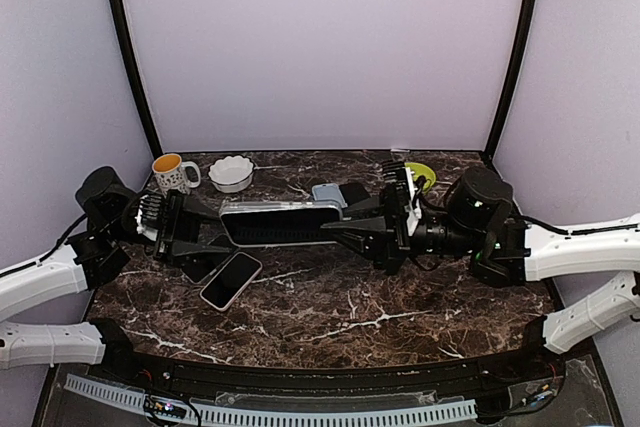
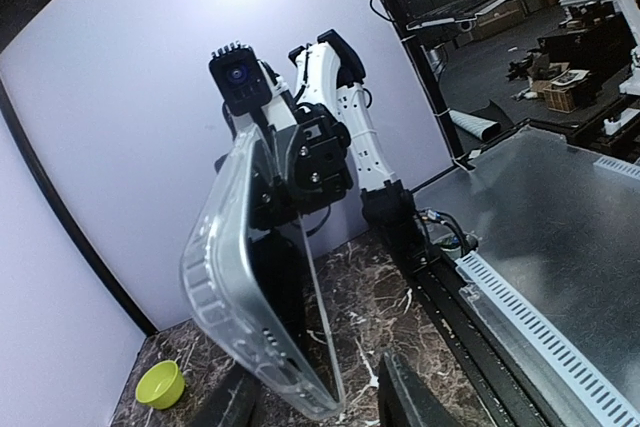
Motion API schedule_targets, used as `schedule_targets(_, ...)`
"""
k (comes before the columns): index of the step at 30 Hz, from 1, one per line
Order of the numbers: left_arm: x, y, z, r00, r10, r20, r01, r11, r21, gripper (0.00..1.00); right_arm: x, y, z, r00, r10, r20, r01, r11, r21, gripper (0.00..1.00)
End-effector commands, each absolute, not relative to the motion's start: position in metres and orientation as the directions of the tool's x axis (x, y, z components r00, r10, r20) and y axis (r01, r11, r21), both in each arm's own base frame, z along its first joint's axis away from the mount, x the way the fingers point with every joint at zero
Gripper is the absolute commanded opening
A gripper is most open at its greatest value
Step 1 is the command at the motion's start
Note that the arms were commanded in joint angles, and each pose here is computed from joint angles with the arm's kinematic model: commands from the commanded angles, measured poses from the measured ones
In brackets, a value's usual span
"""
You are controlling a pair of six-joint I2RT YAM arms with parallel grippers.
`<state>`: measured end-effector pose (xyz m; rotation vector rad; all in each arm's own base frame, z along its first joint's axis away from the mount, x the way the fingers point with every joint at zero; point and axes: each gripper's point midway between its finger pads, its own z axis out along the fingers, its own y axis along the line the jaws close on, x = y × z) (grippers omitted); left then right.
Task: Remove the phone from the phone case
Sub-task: Remove the bottom left corner of the phone case.
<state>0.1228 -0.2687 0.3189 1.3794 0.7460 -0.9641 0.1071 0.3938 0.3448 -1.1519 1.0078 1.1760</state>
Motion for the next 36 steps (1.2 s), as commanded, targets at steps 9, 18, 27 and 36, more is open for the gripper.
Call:
schedule_targets(9,0.107,-0.267,0.313,0.399,-0.136,-0.907,0.891,-0.176,0.418,0.37,0.096,0.390,0.406,0.215,0.323,-0.922,-0.973,-0.006,-0.229,0.00)
schedule_targets(18,0.107,-0.268,0.312,0.389,-0.136,-0.911,0.892,-0.192,0.409,0.30,0.093,0.396,0.401,0.204,0.315,-0.927,-0.972,-0.045,-0.229,0.00)
schedule_targets(27,0.106,-0.268,0.311,0.389,-0.140,-0.910,0.889,-0.202,0.411,0.22,0.095,0.397,0.398,0.213,0.306,-0.928,-0.971,-0.037,-0.235,0.00)
schedule_targets(36,0.087,-0.264,0.303,0.418,-0.169,-0.893,0.850,-0.274,0.450,0.17,0.089,0.401,0.391,0.173,0.299,-0.938,-0.974,-0.091,-0.209,0.00)
